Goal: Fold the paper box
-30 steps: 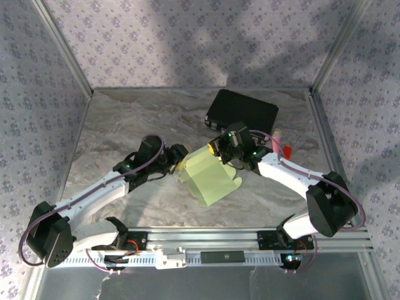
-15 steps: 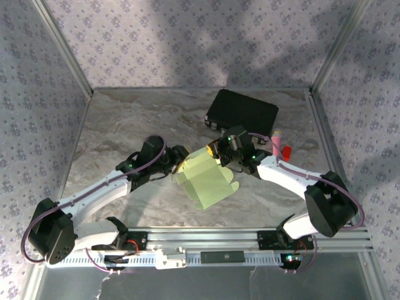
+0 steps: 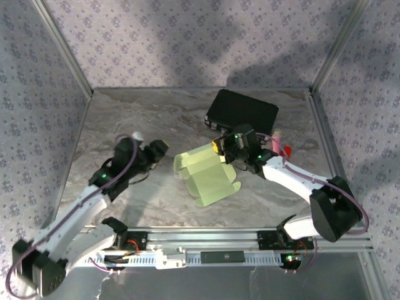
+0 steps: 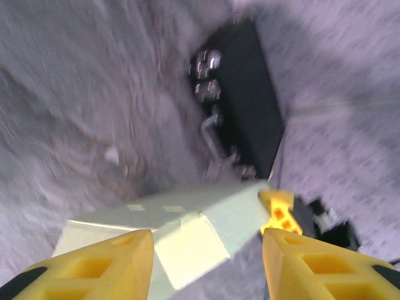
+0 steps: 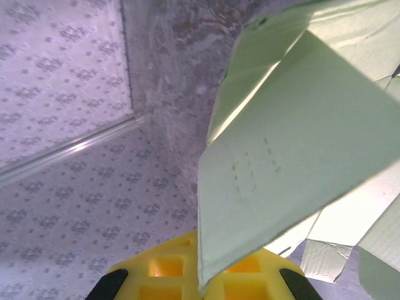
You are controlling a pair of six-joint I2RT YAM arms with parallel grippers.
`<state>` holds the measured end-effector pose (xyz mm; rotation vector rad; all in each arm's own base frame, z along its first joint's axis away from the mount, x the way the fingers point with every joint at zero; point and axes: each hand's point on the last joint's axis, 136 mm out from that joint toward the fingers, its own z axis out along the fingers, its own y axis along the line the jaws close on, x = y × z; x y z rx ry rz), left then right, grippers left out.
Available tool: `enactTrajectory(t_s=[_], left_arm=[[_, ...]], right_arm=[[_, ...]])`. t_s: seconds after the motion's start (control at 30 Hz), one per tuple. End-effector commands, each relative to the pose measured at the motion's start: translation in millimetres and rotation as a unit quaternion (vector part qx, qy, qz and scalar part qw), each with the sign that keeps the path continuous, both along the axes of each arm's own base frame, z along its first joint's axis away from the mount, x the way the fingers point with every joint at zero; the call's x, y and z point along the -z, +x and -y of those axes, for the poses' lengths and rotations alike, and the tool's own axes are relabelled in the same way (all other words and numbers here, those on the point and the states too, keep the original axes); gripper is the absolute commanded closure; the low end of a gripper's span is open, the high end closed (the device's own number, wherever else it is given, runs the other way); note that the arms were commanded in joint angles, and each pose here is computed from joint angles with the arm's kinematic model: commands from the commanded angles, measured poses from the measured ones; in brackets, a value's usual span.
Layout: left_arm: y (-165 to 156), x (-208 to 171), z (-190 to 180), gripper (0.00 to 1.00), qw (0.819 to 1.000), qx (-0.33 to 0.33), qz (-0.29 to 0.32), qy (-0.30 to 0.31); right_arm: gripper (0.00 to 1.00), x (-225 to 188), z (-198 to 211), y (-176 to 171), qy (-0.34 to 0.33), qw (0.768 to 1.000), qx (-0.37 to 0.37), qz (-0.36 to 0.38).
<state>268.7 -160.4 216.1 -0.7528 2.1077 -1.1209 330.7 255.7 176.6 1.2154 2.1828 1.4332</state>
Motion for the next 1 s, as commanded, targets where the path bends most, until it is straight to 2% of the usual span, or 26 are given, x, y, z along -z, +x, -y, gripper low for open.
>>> enactTrajectory(t_s=[0.0,0.13,0.23,0.27,0.33,0.43,0.57,0.8,0.97], left_arm=[[2.2,60.9,-18.2,0.62,0.999,-0.004,-0.049,-0.007],[14.6,85.5,-7.5,0.89,0.998,0.04,-0.05,-0.012],[18.3,104.5,3.5,0.97,0.996,0.065,-0.058,-0.024],[19.1,108.6,6.5,0.97,0.996,0.068,-0.053,-0.036],[23.4,111.1,13.8,0.9,0.995,0.074,-0.036,-0.062],[29.8,100.3,38.1,0.85,0.989,0.113,-0.004,-0.091],[31.0,101.7,65.7,0.84,0.982,0.153,0.013,-0.107],[39.3,96.8,82.1,0.84,0.97,0.161,0.055,-0.174],[38.8,90.2,93.5,0.81,0.965,0.165,0.076,-0.188]], right_arm=[[1.0,-13.3,9.7,-6.2,0.018,1.0,0.01,-0.009],[1.0,-19.2,22.5,-5.6,0.057,0.997,0.042,-0.02],[1.0,-26.7,30.3,-3.0,0.078,0.995,0.062,-0.02],[1.0,-26.3,32.8,-2.7,0.079,0.994,0.066,-0.023],[1.0,-28.9,37.2,-1.1,0.083,0.993,0.074,-0.024],[1.0,-30.6,40.4,1.4,0.096,0.992,0.082,-0.028],[1.0,-30.3,48.4,7.5,0.109,0.989,0.098,-0.036],[1.0,-29.4,48.9,16.6,0.132,0.985,0.105,-0.046],[1.0,-28.4,52.1,16.6,0.135,0.984,0.108,-0.046]])
